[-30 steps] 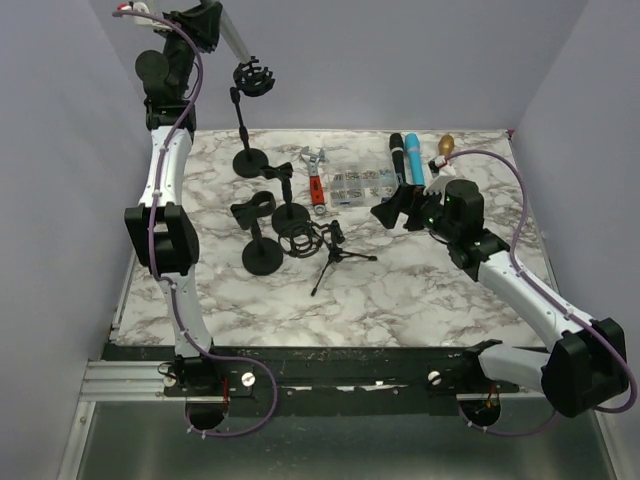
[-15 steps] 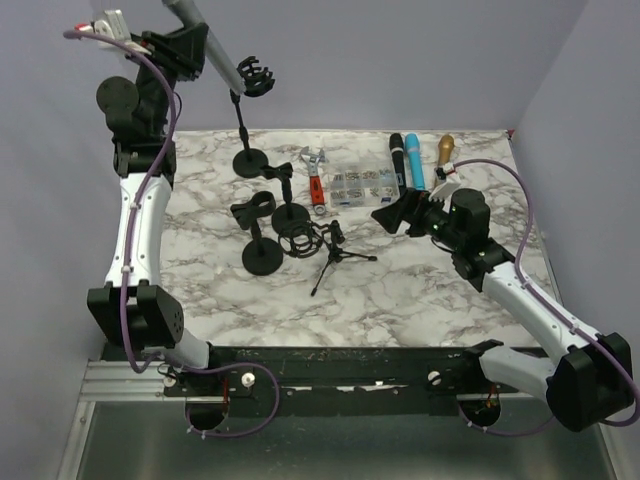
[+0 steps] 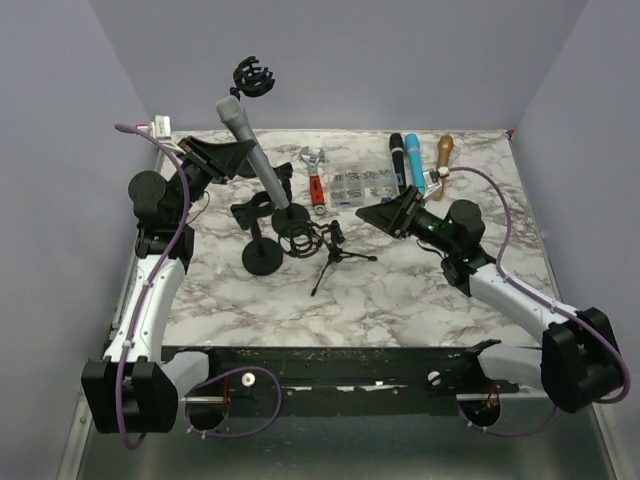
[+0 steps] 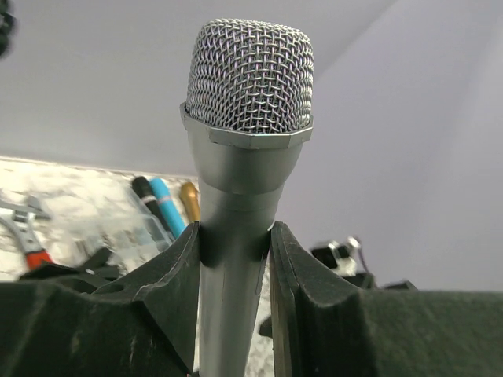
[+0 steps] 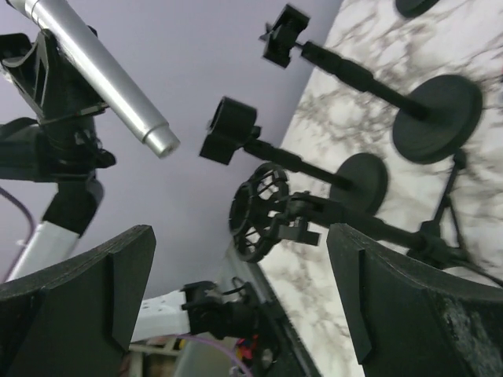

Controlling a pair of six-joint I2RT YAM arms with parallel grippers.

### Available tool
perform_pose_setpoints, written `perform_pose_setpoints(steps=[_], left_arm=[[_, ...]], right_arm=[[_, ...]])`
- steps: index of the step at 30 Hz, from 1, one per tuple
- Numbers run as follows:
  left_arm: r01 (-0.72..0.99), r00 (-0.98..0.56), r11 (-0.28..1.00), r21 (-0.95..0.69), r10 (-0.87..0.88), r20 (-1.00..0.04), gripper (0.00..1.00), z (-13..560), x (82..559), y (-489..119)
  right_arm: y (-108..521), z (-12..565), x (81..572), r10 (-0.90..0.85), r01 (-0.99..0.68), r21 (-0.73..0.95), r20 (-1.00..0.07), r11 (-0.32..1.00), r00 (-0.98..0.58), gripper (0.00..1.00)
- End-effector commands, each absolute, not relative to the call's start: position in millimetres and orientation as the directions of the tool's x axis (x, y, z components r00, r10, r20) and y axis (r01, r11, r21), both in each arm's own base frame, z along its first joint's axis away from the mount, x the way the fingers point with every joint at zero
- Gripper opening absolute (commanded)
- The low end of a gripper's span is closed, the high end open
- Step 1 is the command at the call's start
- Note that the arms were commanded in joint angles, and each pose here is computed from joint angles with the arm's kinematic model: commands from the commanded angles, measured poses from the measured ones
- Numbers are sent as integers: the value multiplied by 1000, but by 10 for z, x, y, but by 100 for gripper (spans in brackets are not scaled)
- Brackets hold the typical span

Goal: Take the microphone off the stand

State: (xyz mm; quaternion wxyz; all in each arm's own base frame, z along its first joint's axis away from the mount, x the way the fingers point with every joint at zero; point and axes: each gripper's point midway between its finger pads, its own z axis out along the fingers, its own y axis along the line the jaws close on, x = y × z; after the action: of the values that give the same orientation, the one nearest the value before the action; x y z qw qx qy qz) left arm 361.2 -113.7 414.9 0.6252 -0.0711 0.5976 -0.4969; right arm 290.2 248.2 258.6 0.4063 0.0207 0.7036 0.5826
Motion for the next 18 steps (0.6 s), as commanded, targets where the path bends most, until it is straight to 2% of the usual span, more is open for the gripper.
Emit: perform_pose_setpoints(steps=[1, 9, 15, 18], left_arm=[[689, -295, 373, -621, -639, -711, 0, 4232, 3105, -1550], [751, -388, 287, -595, -537, -749, 0, 4023, 2865, -1818], [739, -467, 205, -642, -531, -707, 0, 3924, 2752, -1854], [736, -480, 191, -650, -530, -699, 0, 3930, 2708, -1859]], right_arm=[[2831, 3016, 2672, 481, -494, 866, -466, 77, -743, 100], [3558, 3270, 2570, 402, -557, 830, -521, 31, -753, 100], [3898, 3385, 2427, 376, -612, 787, -545, -78, -749, 100], [4012, 3333, 2421, 361, -627, 775, -564, -79, -742, 100]])
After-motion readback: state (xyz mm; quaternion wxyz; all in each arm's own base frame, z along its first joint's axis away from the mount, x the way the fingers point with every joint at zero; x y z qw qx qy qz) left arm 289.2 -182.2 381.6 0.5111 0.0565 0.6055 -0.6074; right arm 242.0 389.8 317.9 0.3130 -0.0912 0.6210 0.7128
